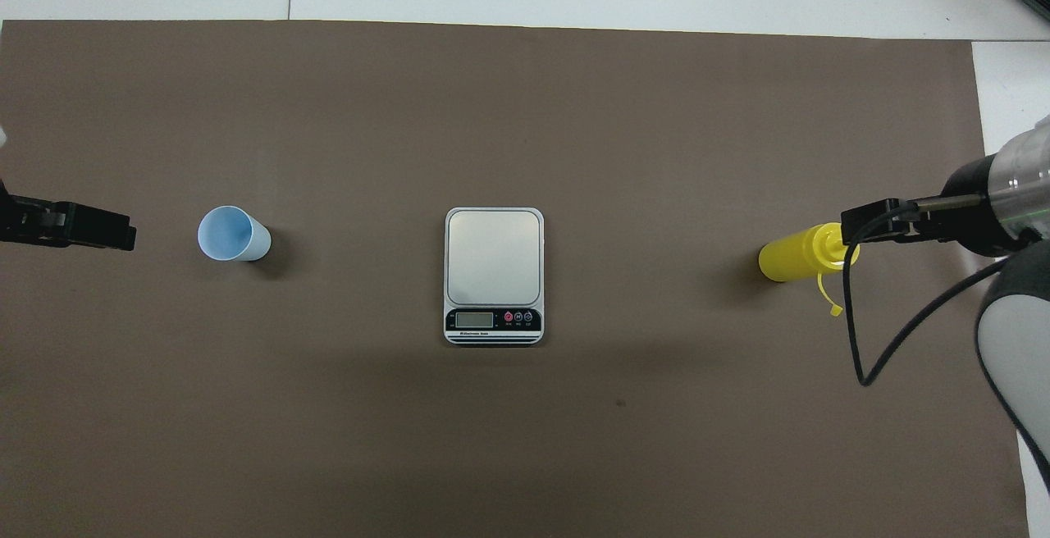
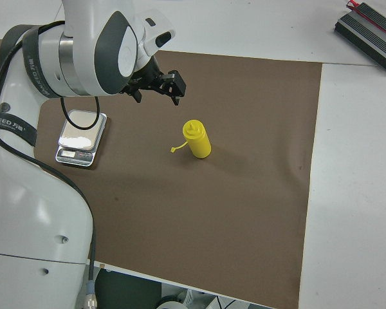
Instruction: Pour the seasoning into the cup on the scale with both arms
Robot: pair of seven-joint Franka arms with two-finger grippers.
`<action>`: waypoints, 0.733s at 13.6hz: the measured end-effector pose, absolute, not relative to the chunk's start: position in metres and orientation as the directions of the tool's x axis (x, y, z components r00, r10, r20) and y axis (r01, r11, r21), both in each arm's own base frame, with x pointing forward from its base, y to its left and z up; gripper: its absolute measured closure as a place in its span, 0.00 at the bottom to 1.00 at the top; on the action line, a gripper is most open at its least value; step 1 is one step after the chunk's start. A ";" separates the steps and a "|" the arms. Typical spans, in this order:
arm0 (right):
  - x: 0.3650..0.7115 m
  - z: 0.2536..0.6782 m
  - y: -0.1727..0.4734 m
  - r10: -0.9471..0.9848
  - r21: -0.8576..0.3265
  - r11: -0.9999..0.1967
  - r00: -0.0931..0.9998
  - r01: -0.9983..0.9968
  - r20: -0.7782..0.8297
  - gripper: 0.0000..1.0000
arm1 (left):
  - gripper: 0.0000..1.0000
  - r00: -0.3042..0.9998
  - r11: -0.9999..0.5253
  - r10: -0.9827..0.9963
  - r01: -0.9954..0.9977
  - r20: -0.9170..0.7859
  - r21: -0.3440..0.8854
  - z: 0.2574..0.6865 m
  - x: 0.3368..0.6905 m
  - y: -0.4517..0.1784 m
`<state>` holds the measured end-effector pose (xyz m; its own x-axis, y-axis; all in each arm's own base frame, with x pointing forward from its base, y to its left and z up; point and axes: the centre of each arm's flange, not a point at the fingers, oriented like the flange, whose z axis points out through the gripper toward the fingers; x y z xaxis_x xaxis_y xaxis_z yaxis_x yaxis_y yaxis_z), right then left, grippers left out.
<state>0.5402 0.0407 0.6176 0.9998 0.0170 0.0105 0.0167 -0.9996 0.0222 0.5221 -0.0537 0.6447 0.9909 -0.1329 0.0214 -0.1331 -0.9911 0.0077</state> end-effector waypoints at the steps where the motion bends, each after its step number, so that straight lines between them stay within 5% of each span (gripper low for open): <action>1: 0.540 0.618 0.041 0.017 0.022 -1.000 1.000 0.017 0.011 0.00 | 0.00 0.991 -0.991 -0.133 -0.133 0.021 0.008 0.645 0.522 -0.054; 10: 0.540 0.618 0.041 0.017 0.022 -1.000 1.000 0.017 0.011 0.00 | 0.00 0.992 -0.992 -0.126 -0.126 0.022 0.008 0.645 0.523 -0.050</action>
<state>0.5402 0.0407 0.6176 0.9998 0.0170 0.0105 0.0167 -0.9996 0.0222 0.5226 -0.0500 0.6447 0.9918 -0.1262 0.0219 -0.1264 -0.9920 0.0076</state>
